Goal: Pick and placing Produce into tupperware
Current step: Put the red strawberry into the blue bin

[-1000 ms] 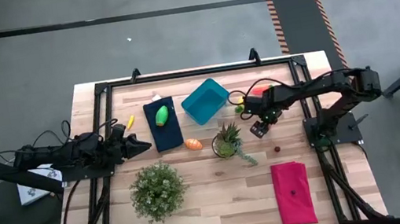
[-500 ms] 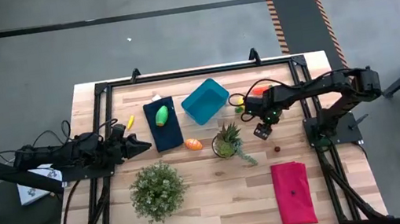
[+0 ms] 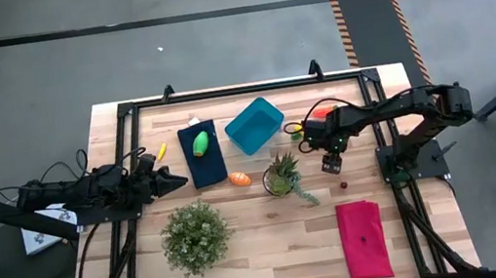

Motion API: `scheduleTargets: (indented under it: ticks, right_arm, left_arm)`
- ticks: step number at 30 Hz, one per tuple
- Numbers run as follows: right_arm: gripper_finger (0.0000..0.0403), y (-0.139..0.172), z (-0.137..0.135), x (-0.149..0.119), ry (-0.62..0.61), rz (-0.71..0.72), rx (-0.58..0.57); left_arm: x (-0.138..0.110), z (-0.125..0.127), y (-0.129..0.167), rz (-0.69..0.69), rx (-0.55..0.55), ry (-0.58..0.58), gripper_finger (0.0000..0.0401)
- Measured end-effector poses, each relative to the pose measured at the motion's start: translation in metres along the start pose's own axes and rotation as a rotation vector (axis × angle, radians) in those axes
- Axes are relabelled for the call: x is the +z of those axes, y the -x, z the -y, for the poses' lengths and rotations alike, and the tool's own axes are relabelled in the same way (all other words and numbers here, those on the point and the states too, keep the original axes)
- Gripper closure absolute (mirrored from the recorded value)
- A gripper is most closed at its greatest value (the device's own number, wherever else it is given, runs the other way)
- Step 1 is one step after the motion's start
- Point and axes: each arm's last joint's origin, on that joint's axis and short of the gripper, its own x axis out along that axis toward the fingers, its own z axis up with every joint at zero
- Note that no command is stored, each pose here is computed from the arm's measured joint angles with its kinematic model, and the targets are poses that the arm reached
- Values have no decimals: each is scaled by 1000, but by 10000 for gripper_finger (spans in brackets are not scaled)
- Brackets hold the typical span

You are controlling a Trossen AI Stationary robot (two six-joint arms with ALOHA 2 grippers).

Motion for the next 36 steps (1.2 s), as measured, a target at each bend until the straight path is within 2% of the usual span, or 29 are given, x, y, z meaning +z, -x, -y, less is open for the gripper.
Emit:
scheduleTargets:
  ticks: [10, 18, 22, 26, 36]
  right_arm:
    - [150, 0, 0, 0, 194, 4, 0]
    - [150, -1, 0, 1, 296, 13, 0]
    - [150, -10, -1, -7, 315, -11, -1]
    - [150, -11, -3, -8, 297, -14, -62]
    - [151, -11, -5, -3, 300, 36, -61]
  left_arm:
    - [0, 0, 0, -1, -1, 21, 270]
    - [0, 0, 0, -1, -1, 23, 270]
    - [0, 0, 0, -2, -2, 23, 270]
    - [0, 0, 0, -1, -2, 24, 270]
    - [0, 0, 0, -1, -1, 24, 270]
